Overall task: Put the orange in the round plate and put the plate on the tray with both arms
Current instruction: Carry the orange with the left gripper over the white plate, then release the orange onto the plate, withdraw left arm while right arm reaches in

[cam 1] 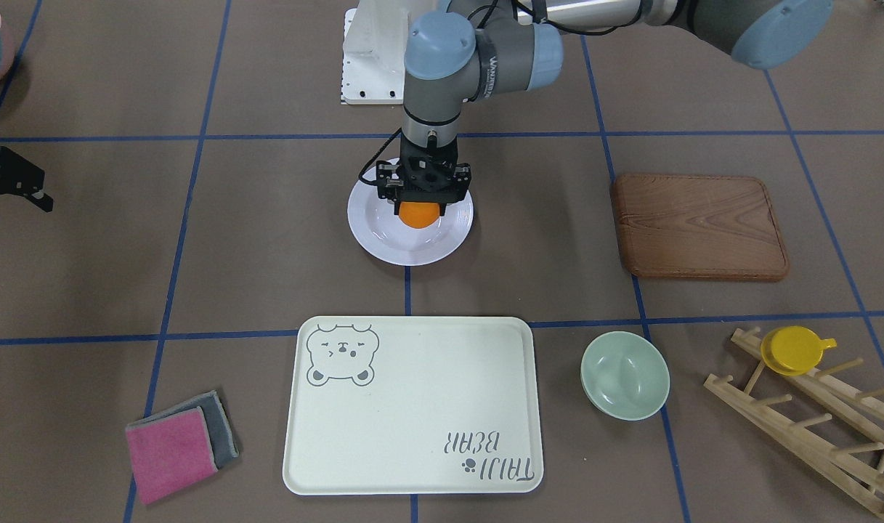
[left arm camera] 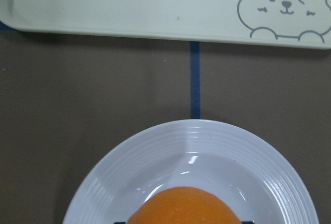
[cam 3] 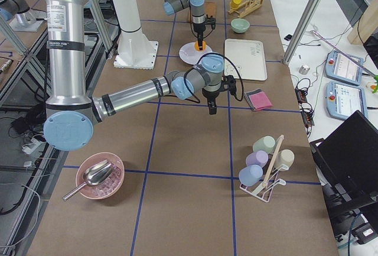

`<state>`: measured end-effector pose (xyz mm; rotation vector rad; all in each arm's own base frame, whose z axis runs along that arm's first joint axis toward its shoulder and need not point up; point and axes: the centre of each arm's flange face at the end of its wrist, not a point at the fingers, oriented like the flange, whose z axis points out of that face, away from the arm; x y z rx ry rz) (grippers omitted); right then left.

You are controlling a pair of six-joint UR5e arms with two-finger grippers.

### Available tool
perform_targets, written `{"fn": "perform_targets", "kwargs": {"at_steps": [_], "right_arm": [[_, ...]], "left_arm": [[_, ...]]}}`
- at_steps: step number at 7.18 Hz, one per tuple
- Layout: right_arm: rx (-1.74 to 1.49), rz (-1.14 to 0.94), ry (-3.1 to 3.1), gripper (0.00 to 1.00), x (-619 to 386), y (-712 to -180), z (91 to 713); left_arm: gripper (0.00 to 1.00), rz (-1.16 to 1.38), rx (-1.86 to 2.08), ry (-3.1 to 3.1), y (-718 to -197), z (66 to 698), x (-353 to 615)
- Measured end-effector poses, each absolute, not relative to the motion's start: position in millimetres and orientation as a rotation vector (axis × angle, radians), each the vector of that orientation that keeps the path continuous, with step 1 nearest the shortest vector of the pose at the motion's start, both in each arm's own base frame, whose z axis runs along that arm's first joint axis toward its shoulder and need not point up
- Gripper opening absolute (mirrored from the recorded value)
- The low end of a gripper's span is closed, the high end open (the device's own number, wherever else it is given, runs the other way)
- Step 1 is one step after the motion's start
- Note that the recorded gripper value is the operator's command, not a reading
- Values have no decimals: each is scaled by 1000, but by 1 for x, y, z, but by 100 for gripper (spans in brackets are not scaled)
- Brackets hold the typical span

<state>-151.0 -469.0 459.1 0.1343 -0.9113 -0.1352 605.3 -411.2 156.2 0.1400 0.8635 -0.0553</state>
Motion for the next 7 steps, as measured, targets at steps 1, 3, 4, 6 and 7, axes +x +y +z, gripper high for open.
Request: {"fn": "perform_targets", "kwargs": {"at_steps": [1, 3, 4, 6, 7], "right_arm": [[135, -116, -926, 100, -167, -466, 448], [135, -85, -959, 100, -198, -458, 430], [134, -74, -968, 100, -211, -454, 420], [111, -5, -999, 100, -238, -451, 390], [96, 59, -1007, 100, -262, -448, 371]], "left_arm": [[93, -50, 144, 845, -405, 161, 619], [100, -31, 155, 829, -399, 167, 628], [100, -25, 161, 835, -397, 163, 625], [100, 34, 202, 847, -398, 145, 583], [100, 84, 219, 819, -409, 149, 541]]}}
